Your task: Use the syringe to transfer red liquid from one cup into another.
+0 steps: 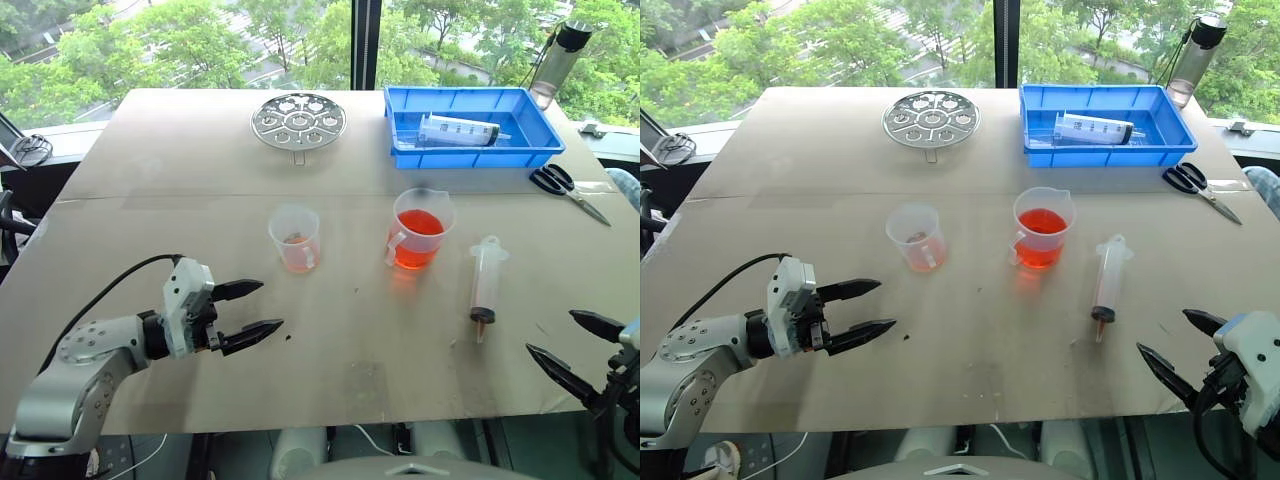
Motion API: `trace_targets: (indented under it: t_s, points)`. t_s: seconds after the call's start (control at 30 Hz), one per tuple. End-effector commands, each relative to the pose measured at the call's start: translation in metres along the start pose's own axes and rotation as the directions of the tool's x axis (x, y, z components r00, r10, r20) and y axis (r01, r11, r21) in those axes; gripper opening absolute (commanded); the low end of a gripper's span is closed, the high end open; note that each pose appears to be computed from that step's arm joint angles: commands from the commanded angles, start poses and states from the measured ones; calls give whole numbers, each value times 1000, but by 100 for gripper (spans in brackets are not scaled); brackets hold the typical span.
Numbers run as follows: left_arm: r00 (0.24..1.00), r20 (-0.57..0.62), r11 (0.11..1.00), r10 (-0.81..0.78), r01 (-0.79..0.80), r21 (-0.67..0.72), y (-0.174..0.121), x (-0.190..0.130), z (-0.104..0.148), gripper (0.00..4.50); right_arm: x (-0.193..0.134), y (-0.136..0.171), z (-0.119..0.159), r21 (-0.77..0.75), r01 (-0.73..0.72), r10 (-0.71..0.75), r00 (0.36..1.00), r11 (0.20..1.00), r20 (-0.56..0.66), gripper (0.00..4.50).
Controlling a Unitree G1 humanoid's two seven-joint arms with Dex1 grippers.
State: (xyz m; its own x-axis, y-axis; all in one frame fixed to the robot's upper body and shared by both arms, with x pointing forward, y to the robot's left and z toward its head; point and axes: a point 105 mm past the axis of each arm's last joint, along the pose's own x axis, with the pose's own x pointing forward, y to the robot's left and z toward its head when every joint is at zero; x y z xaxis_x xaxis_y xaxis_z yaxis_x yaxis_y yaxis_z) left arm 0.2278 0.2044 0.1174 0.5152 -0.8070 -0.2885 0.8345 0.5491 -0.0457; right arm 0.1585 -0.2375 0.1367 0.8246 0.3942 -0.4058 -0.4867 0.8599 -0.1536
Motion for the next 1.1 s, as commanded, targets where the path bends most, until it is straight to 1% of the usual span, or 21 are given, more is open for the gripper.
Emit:
trace_targets:
  t_s: [0.03, 0.1, 0.17, 0.23, 0.3, 0.33, 0.43, 0.47, 0.57, 0.63, 0.73, 0.83, 0.87, 0.97, 1.03, 1.1]
  points:
    - [999, 35, 999, -9, 8, 32, -1, 3, 15, 444, 2, 2, 12, -28, 0, 0, 1000, 1000, 26, 450]
    - [996, 82, 999, -45, 42, 32, -5, 12, 27, 444, 4, -2, 21, -32, 45, -43, 997, 998, 70, 450]
    - [989, 110, 995, -99, 95, 36, -10, 17, 36, 444, 6, -4, 21, -5, 76, -76, 995, 997, 68, 450]
    - [984, 128, 992, -126, 121, 46, -11, 21, 43, 444, 8, -3, 19, 38, 74, -76, 995, 997, 58, 450]
    - [971, 141, 980, -193, 183, 80, -19, 25, 53, 444, 10, -1, 19, 92, 67, -71, 996, 994, 49, 450]
    - [963, 137, 970, -232, 219, 107, -25, 27, 56, 444, 10, -1, 19, 124, 67, -71, 997, 990, 29, 450]
    - [930, 105, 926, -353, 331, 185, -42, 32, 62, 444, 11, -6, 8, 168, 107, -84, 987, 980, -135, 450]
    - [922, 97, 914, -376, 352, 200, -45, 34, 62, 444, 12, -10, 6, 185, 127, -96, 982, 975, -165, 450]
    - [897, 80, 880, -436, 405, 249, -50, 38, 65, 444, 22, -15, 12, 271, 122, -74, 981, 955, -179, 450]
    - [885, 77, 864, -459, 426, 268, -51, 43, 68, 444, 30, -23, 13, 320, 149, -82, 973, 936, -216, 450]
    - [871, 82, 849, -485, 446, 284, -52, 47, 73, 444, 38, -38, 10, 383, 251, -136, 943, 889, -302, 450]
    - [860, 95, 840, -501, 457, 295, -53, 50, 79, 444, 49, -48, 16, 428, 313, -152, 917, 848, -369, 450]
    - [859, 98, 838, -503, 457, 297, -54, 50, 80, 444, 53, -49, 21, 458, 319, -144, 915, 830, -376, 450]
    - [855, 102, 835, -508, 461, 300, -56, 51, 82, 444, 70, -56, 35, 534, 322, -145, 927, 782, -347, 450]
    - [857, 107, 838, -504, 455, 300, -56, 51, 83, 444, 83, -56, 45, 574, 293, -131, 943, 765, -306, 450]
    - [866, 115, 850, -486, 438, 291, -56, 51, 82, 444, 100, -52, 62, 604, 239, -101, 962, 760, -254, 450]
